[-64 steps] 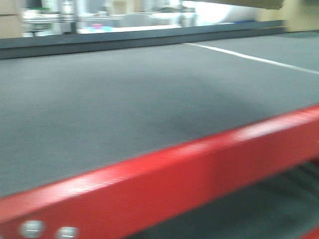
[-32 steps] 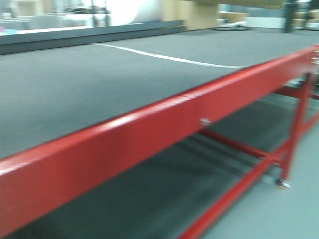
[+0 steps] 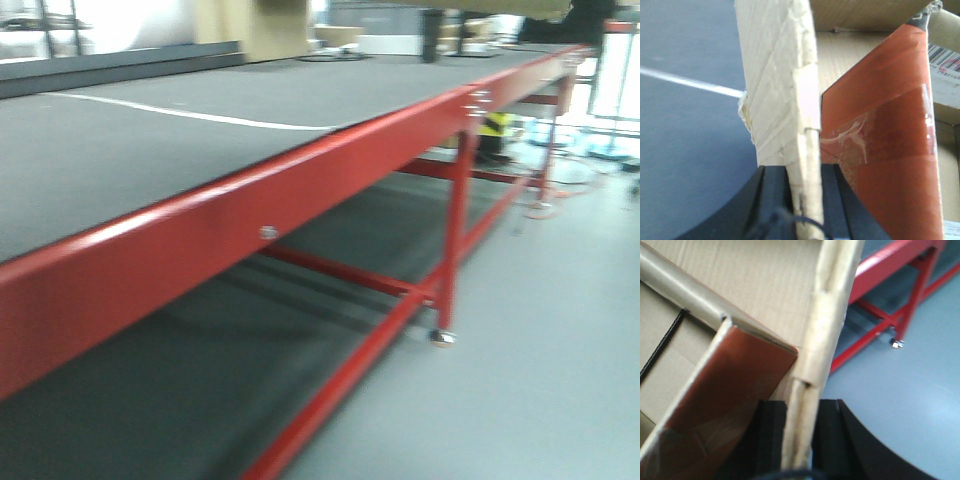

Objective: Stack two boxes on right shelf middle
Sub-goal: 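Hold the boxes in both grippers while driving to the steel shelf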

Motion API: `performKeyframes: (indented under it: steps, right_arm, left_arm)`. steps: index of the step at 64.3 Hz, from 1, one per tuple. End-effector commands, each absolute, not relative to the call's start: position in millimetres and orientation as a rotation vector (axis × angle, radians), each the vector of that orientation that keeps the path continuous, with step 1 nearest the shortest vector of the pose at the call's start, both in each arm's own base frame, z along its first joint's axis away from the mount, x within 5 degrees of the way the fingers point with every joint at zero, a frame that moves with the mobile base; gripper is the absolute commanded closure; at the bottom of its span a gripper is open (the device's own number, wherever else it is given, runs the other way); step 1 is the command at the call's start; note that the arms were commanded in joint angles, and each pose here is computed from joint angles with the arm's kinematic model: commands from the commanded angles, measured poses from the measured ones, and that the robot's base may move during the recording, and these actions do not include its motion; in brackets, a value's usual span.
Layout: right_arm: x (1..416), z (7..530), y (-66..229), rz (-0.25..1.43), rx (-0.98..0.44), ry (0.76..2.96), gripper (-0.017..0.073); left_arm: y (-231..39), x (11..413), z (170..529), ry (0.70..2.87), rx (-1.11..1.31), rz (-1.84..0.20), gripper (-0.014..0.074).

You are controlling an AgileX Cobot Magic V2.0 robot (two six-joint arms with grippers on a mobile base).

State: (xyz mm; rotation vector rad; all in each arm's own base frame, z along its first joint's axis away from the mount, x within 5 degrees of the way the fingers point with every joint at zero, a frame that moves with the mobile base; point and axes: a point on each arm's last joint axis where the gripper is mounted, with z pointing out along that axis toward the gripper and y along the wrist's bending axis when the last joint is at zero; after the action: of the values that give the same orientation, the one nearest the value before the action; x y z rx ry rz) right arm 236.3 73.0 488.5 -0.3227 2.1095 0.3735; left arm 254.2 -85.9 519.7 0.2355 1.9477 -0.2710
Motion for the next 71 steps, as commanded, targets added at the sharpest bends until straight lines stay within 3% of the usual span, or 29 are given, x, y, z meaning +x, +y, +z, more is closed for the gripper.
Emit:
performKeyframes:
  steps: [1,71]
  right_arm:
    - [232.9,494.9,67.3,0.321,-0.328,2.078,0.0711]
    - [232.9,494.9,67.3,0.321,-0.328,2.078,0.0711]
  left_arm:
    - [-82.4,248.4,536.3,1.821,0.222,-0.27,0.0705]
    - [-82.4,248.4,536.3,1.821,0.222,-0.27,0.0705]
